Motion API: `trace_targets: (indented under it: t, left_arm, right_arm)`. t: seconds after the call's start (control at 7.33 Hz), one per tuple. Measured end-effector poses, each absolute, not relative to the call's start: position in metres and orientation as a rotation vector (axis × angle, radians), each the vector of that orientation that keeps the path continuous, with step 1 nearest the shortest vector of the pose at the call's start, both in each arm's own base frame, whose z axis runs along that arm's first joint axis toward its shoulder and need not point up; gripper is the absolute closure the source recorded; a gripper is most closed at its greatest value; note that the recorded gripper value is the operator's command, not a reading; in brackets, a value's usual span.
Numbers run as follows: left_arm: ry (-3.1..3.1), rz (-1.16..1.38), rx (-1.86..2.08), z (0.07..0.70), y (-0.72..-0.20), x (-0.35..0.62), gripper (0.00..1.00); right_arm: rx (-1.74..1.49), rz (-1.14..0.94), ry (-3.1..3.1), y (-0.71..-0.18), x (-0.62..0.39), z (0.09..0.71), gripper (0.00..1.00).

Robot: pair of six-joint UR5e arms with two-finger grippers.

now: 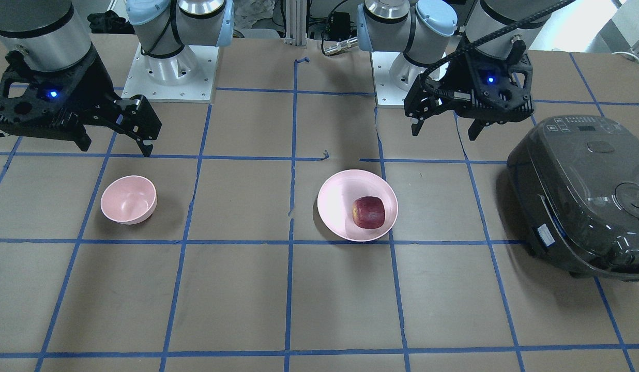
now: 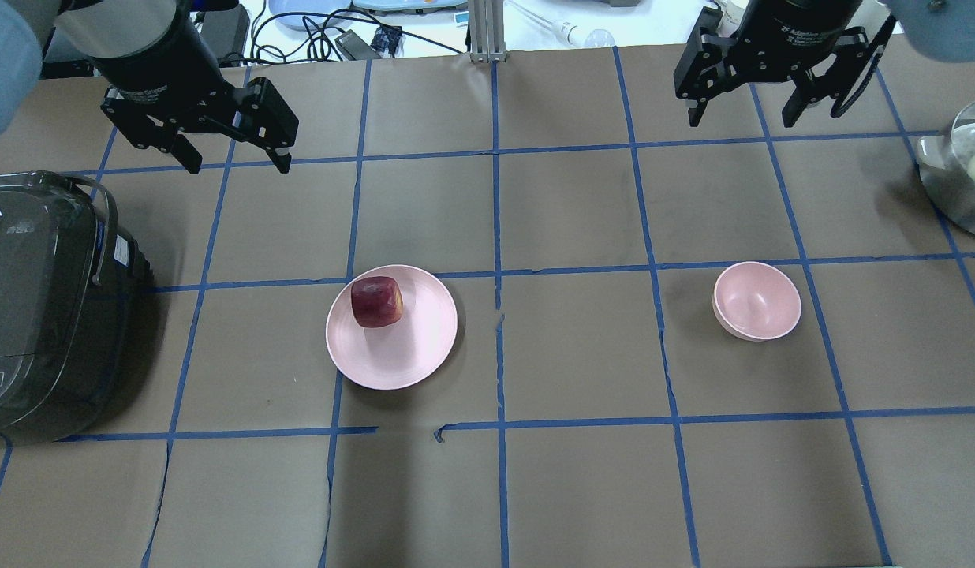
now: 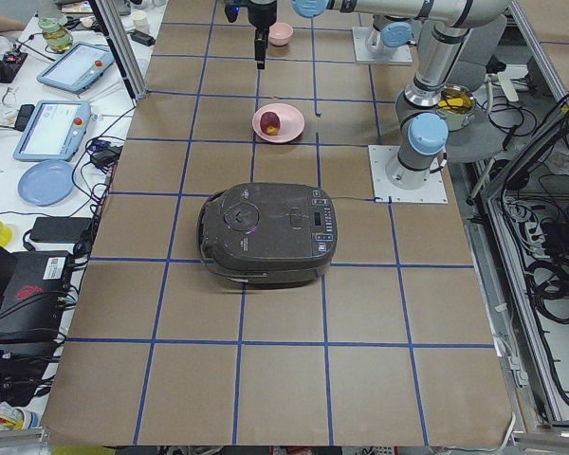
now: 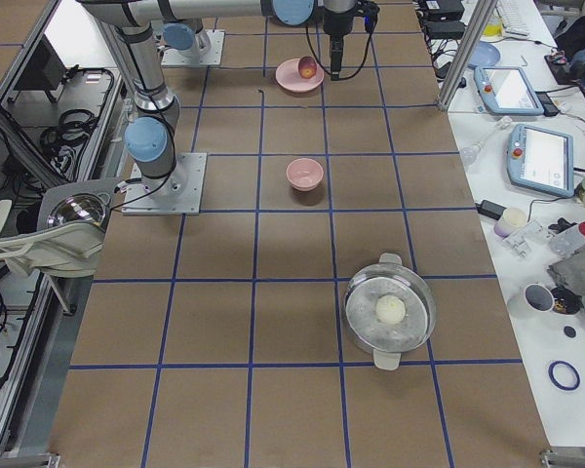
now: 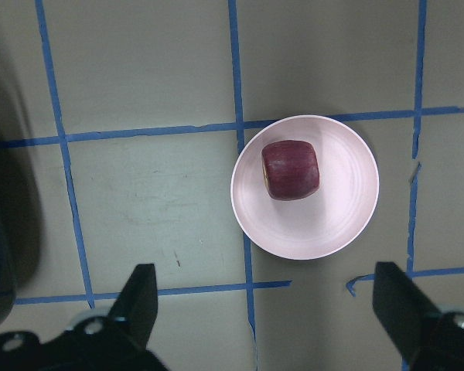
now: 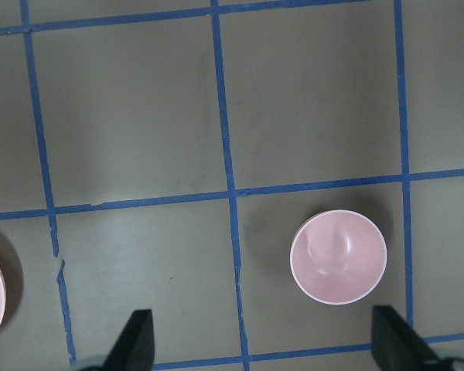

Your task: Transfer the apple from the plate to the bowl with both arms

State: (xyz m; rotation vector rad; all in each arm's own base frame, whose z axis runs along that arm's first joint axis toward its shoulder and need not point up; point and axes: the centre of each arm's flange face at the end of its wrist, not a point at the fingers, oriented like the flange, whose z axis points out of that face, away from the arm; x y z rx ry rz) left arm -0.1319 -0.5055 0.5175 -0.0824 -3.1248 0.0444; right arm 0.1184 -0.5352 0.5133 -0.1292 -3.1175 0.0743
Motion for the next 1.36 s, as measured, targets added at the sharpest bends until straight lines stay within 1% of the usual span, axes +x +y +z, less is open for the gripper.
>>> trace_targets:
  t: [0.27,0.55,0.95,1.09,1.23,1.36]
  left_arm:
    - [-3.125,0.044,-0.082,0.517,-0.506,-0.132,0.00]
    - [-3.124,0.042,-0.079,0.516,-0.507,-0.132,0.00]
    - [-3.123,0.042,-0.076,0.515,-0.508,-0.132,0.00]
    - [-3.123,0.037,-0.073,0.514,-0.509,-0.132,0.00]
    - [-3.123,0.028,-0.068,0.509,-0.512,-0.132,0.03]
    - [-3.123,0.021,-0.072,0.494,-0.517,-0.135,0.02]
  right_arm:
    - [-0.188,0.058,-3.113,-0.541,0.088,0.509,0.00]
    - [-0.268,0.008,-3.119,-0.550,0.001,0.482,0.00]
    - [-0.129,-0.012,-3.129,-0.548,-0.063,0.433,0.00]
    - [-0.124,-0.049,-3.139,-0.548,-0.069,0.413,0.00]
    - [-0.118,-0.104,-3.149,-0.548,-0.071,0.375,0.00]
    - [-0.112,-0.138,-3.155,-0.547,-0.071,0.326,0.00]
